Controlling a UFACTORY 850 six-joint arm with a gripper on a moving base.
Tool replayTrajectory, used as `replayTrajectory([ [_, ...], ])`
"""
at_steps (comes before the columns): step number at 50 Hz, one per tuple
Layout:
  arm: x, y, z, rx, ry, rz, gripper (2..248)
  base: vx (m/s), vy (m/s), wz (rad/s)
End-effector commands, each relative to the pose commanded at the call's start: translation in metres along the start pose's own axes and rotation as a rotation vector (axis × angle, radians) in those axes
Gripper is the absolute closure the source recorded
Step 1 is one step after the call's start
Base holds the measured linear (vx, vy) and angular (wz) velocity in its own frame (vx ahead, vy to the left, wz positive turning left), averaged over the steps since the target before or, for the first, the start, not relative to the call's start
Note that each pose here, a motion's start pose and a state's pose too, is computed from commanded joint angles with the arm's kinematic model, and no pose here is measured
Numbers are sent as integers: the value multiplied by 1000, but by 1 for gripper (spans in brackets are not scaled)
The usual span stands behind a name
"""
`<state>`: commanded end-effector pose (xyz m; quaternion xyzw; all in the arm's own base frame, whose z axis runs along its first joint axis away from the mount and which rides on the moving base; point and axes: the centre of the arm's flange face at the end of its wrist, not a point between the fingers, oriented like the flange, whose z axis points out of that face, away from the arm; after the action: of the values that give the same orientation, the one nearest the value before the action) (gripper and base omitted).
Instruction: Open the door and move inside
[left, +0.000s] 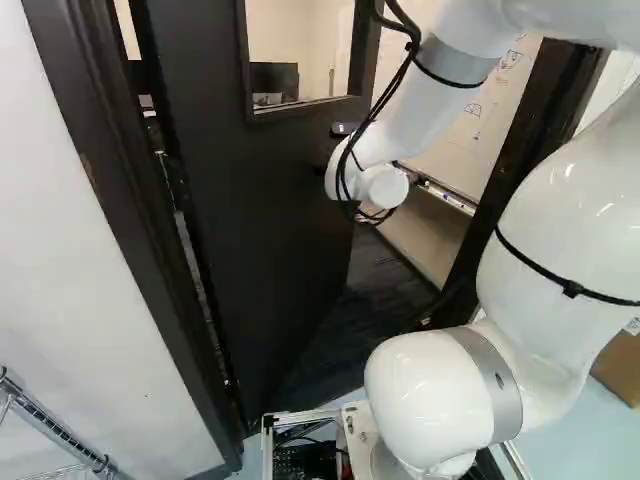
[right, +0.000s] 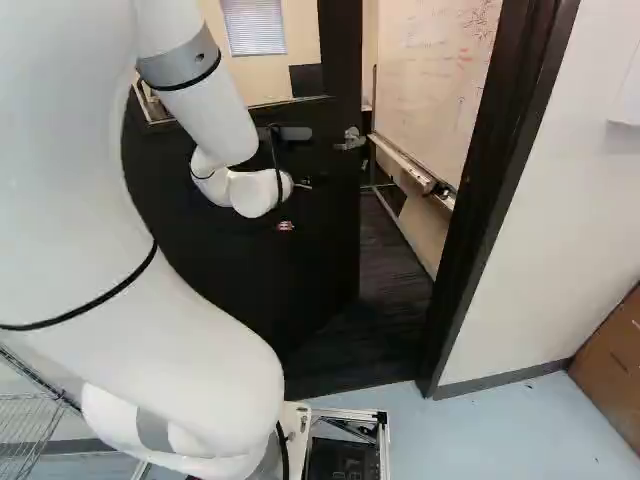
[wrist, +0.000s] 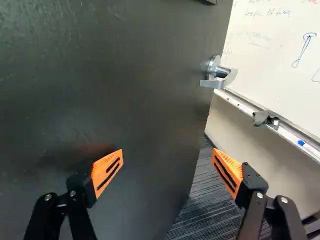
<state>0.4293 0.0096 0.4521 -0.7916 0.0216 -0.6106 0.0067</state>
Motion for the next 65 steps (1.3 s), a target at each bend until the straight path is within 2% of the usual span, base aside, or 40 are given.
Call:
replayTrajectory([
  [25,4,-16,17,10,-2,21,3,0,0,0],
  [65,10,-59,46,88,-2,1,3,0,0,0],
])
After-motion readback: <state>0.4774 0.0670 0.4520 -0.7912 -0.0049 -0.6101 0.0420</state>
